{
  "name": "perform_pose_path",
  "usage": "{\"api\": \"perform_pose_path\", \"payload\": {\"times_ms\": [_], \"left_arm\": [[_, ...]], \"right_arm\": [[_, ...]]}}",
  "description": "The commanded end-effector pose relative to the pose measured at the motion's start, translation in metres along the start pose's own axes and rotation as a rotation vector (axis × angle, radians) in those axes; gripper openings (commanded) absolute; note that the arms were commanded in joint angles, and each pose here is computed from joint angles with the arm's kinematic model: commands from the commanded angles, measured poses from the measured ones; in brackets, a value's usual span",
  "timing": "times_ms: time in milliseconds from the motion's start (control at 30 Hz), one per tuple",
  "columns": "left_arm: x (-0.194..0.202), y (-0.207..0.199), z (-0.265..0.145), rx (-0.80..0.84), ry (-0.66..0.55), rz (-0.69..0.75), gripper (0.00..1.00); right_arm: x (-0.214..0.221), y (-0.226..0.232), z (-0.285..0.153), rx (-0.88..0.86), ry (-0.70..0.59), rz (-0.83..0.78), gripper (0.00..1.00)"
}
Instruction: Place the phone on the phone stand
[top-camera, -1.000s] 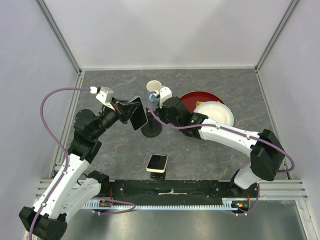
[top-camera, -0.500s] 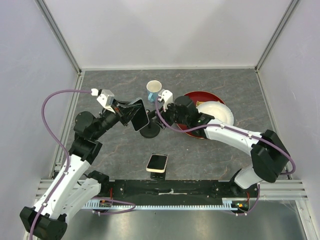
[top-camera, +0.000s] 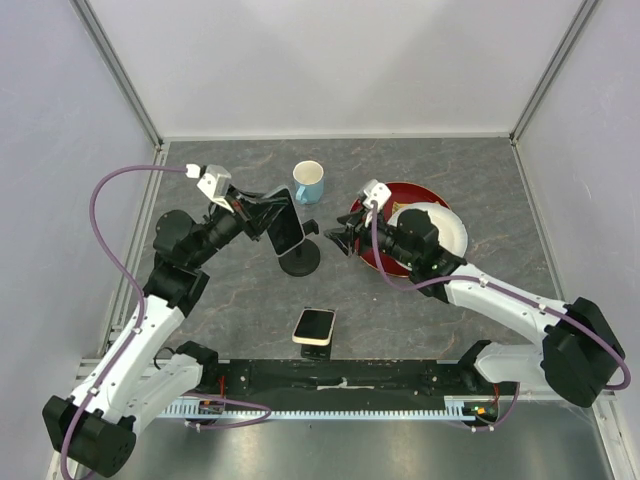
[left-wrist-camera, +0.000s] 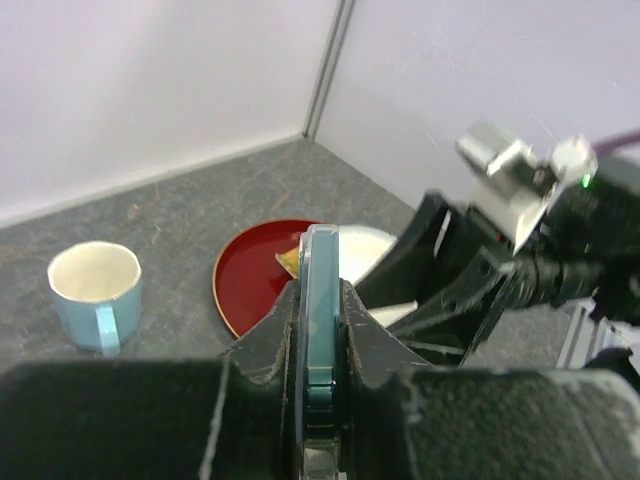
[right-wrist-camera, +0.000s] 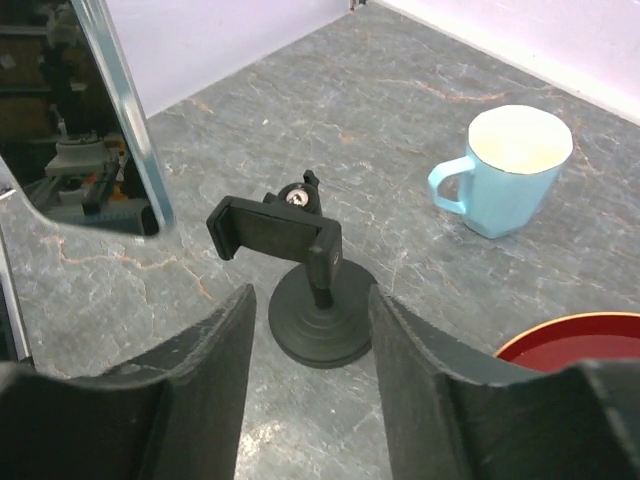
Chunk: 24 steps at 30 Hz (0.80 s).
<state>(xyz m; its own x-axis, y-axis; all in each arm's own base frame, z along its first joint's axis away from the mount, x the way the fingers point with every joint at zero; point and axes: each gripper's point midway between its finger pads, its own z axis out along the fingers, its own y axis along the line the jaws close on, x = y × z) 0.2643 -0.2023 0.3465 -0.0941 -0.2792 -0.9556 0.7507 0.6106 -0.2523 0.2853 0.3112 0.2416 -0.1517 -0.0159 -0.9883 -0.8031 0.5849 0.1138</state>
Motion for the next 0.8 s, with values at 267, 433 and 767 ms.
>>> {"api": "perform_pose_path", "payload": {"times_ms": [267, 433, 767], "left_arm": [[-0.053, 0.002, -0.016, -0.079, -0.198, 0.119, 0.02], [-0.051, 0.000, -0.022, -0.079, -0.194, 0.131, 0.02], [-0.047, 0.001, -0.026, -0.084, -0.188, 0.126, 0.02]], "right_arm": [[-0.018, 0.004, -0.016, -0.009, -0.357, -0.012, 0.47], [-0.008, 0.011, -0.003, -0.038, -0.365, -0.004, 0.48], [0.002, 0.010, 0.013, 0.034, -0.388, -0.007, 0.47]]}}
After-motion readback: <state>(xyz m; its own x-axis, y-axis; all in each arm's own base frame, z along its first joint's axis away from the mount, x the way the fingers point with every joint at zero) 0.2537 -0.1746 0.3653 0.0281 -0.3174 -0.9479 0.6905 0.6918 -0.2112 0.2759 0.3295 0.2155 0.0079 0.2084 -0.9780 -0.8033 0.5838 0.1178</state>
